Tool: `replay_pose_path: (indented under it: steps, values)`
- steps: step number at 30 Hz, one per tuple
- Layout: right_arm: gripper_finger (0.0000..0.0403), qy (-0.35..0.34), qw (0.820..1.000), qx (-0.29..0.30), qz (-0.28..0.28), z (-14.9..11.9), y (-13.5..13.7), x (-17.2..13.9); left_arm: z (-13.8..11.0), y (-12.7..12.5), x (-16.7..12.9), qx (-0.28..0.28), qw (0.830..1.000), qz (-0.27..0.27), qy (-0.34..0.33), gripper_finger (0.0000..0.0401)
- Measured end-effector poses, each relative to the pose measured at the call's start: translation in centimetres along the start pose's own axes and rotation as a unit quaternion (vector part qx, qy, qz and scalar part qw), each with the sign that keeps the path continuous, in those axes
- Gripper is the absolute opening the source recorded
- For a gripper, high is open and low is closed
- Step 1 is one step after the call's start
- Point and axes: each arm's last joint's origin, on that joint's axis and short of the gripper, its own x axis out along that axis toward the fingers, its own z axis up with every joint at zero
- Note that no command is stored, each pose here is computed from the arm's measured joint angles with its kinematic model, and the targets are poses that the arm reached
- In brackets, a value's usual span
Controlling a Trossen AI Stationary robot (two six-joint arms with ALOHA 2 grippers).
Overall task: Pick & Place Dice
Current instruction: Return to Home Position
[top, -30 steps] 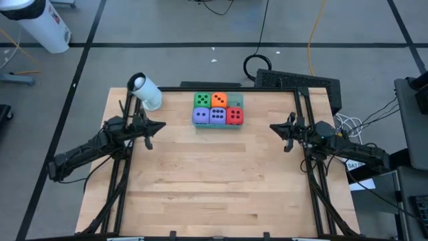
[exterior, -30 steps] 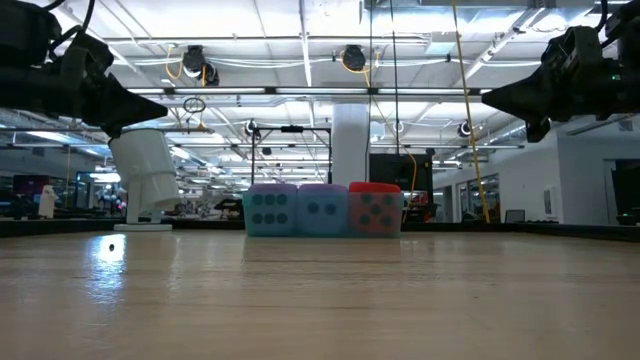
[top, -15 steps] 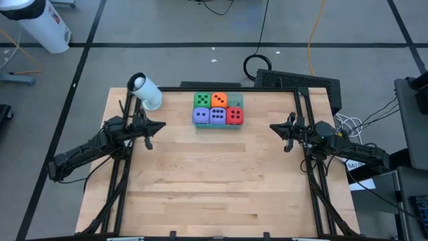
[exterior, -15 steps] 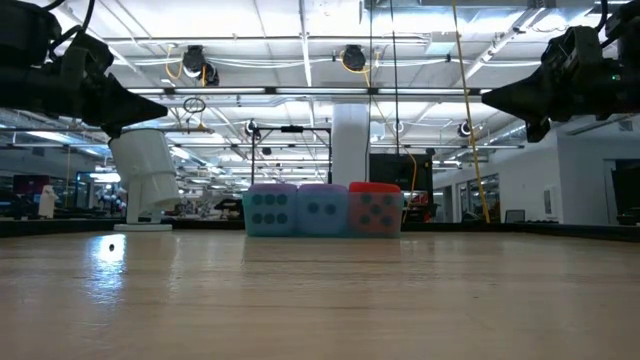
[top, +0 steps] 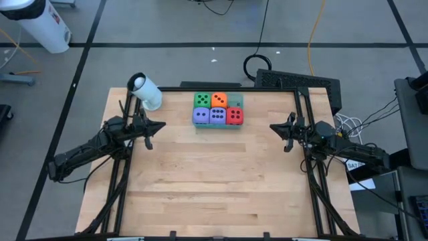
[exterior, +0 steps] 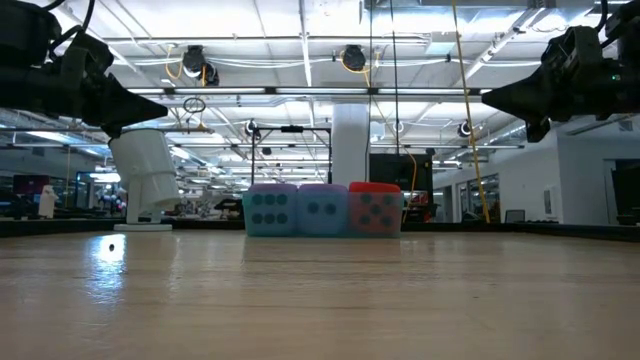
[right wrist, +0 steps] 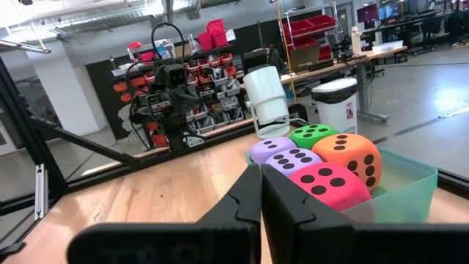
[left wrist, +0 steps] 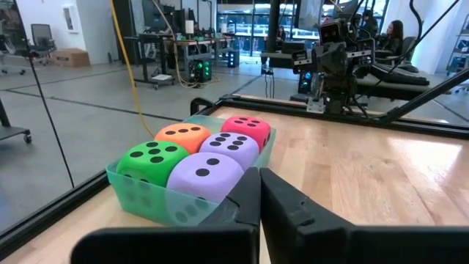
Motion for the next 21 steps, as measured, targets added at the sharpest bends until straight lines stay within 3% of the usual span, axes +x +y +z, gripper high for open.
replay_pose_path:
  steps: [11, 21]
  values:
    - [0.0000, 0.000, 1.000, 0.000, 0.000, 0.00, 0.00, 0.00, 0.00, 0.00, 0.00, 0.000, 1.000, 0.000, 0.000, 0.0026]
    - [0.0000, 0.000, 1.000, 0.000, 0.000, 0.00, 0.00, 0.00, 0.00, 0.00, 0.00, 0.000, 1.000, 0.000, 0.000, 0.0008]
